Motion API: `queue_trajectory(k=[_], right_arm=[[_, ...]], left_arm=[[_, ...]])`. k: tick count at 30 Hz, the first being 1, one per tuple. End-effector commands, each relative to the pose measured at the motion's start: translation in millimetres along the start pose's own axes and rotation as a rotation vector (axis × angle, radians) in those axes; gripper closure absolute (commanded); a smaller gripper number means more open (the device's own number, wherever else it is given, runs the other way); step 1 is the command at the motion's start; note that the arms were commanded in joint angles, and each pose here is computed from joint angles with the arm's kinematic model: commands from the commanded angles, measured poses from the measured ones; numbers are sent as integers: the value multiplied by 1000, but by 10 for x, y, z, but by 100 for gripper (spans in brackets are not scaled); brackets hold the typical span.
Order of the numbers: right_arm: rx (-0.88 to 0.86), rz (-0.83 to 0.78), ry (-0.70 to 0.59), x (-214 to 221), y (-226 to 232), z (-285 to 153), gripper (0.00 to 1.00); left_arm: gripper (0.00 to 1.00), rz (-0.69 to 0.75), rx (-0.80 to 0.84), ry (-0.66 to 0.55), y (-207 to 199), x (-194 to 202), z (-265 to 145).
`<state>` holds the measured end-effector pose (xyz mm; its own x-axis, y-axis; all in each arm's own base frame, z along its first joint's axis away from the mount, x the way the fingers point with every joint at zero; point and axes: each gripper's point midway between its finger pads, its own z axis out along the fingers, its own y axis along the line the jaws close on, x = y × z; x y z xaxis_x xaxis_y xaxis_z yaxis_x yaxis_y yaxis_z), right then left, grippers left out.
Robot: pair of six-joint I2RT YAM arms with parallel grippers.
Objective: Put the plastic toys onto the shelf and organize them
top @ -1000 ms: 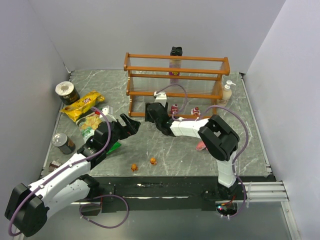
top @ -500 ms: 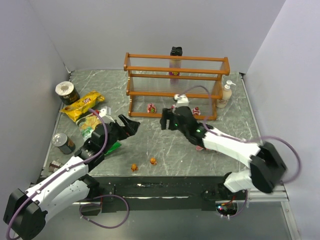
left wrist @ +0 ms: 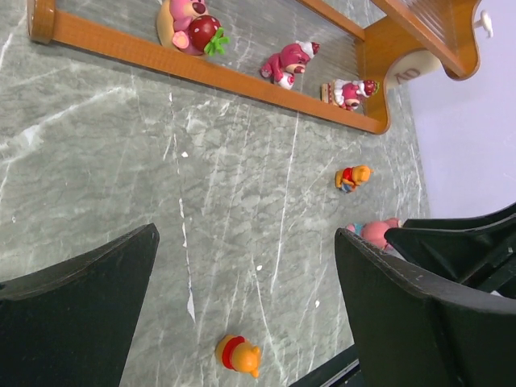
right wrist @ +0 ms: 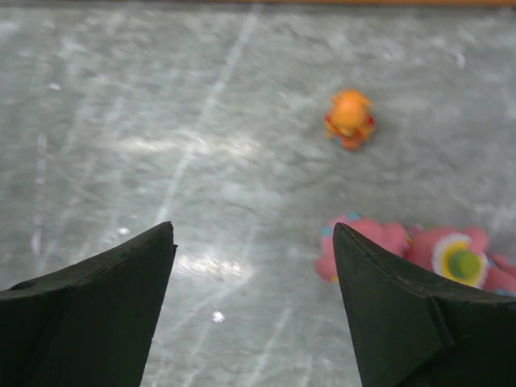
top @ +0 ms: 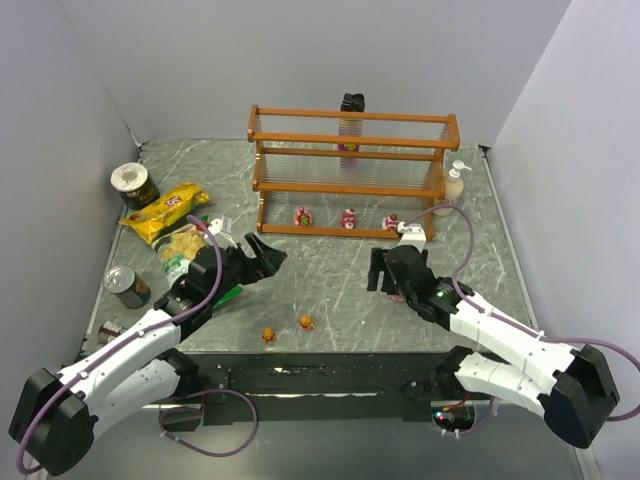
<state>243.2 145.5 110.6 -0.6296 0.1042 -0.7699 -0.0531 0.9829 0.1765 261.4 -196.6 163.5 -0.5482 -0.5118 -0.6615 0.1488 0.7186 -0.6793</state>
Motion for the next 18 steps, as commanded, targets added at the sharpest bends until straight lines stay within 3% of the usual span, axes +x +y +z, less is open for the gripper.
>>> queue_trajectory(k=[1,18], right_arm=[[124,36,31,158,-333,-39,11],[212,83,147,384,-565,216,8]], left_arm=[[4,19,43,-22,-116,-96,-1],[4,20,52,14,-85,14,26]])
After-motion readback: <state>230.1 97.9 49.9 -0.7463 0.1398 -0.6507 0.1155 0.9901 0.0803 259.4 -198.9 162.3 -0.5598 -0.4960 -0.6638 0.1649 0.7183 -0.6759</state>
